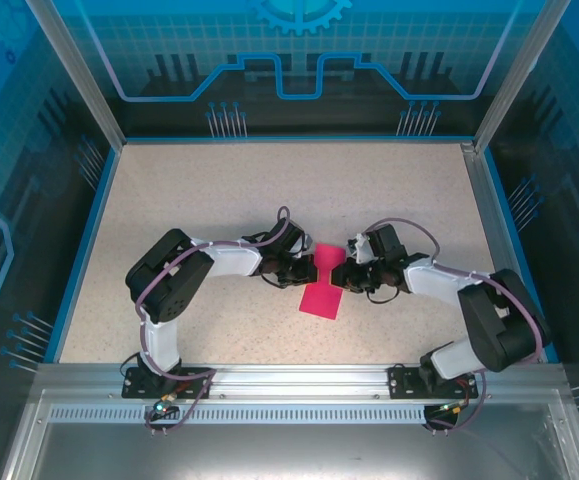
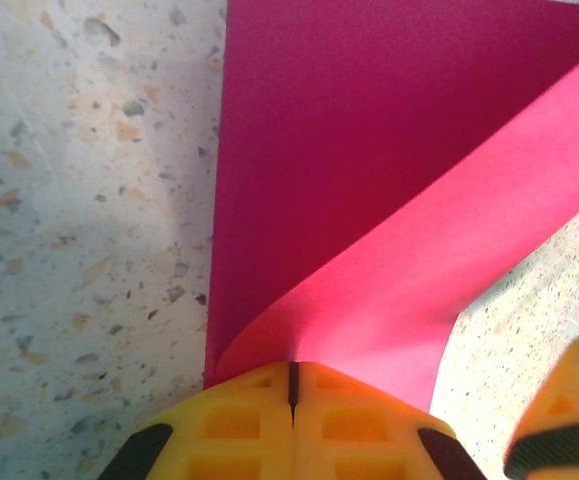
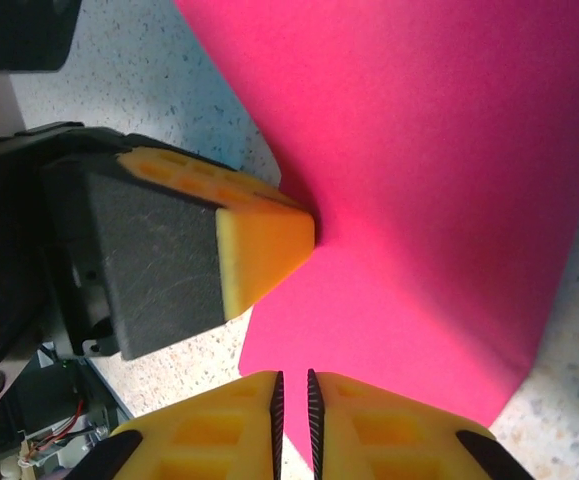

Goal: Fold a paper plane with a square sheet of paper (pick it up from the middle)
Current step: Fold the square sheet of paper in half at the center of the table.

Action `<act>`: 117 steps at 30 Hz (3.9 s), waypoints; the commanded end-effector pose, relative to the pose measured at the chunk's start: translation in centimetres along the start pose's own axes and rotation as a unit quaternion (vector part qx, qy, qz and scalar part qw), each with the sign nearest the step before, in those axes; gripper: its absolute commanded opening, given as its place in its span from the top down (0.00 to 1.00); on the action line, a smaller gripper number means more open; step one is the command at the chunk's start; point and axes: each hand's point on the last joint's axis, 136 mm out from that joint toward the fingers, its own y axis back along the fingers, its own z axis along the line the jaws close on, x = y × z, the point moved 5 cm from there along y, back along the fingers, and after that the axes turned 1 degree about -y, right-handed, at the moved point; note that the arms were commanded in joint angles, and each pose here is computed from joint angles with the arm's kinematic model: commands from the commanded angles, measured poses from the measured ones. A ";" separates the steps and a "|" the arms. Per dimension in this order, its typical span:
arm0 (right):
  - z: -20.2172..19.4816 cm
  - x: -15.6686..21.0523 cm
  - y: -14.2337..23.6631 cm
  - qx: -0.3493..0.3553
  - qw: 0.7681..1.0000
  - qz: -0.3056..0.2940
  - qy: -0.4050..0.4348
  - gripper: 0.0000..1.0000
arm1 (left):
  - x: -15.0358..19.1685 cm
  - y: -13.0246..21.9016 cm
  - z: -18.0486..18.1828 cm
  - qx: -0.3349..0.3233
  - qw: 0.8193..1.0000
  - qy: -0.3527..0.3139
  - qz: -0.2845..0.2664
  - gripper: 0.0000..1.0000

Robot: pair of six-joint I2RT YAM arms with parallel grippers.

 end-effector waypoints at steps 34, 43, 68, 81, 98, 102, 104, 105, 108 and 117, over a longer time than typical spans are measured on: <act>-5.4 -3.3 -2.0 0.019 0.999 0.021 -0.016 0.85 | 3.4 -1.4 4.7 -0.111 0.991 0.004 0.069 1.00; -2.9 -5.6 1.2 -0.007 1.000 -0.007 0.015 0.83 | 3.3 -1.6 4.7 -0.111 0.991 0.002 0.073 1.00; -4.3 -9.4 0.3 0.013 1.000 -0.006 -0.011 0.83 | 3.0 -1.8 4.3 -0.109 0.991 -0.007 0.079 1.00; -6.9 -8.3 -1.2 0.051 0.998 0.014 -0.040 0.83 | 2.8 -1.8 4.2 -0.108 0.991 -0.010 0.079 1.00; -5.9 -8.5 -0.7 0.018 0.999 -0.001 -0.032 0.82 | 2.6 -2.0 4.0 -0.102 0.992 -0.011 0.078 1.00; -6.7 -8.6 -1.4 0.012 0.999 0.005 -0.043 0.83 | 2.7 -2.0 4.0 -0.103 0.992 -0.011 0.079 1.00; -6.5 -8.4 -1.0 0.020 0.999 0.005 -0.044 0.83 | 2.7 -2.0 4.0 -0.103 0.991 -0.010 0.079 1.00; -6.2 -8.5 -0.6 0.020 0.999 0.002 -0.041 0.83 | 2.7 -1.9 4.0 -0.103 0.992 -0.010 0.079 1.00; -5.1 -9.0 0.7 0.019 0.999 -0.016 -0.025 0.82 | 2.7 -1.8 4.0 -0.104 0.991 -0.009 0.078 1.00; -5.6 -9.0 0.1 0.017 0.999 0.000 -0.036 0.82 | 2.7 -1.7 3.9 -0.102 0.992 -0.011 0.078 1.00</act>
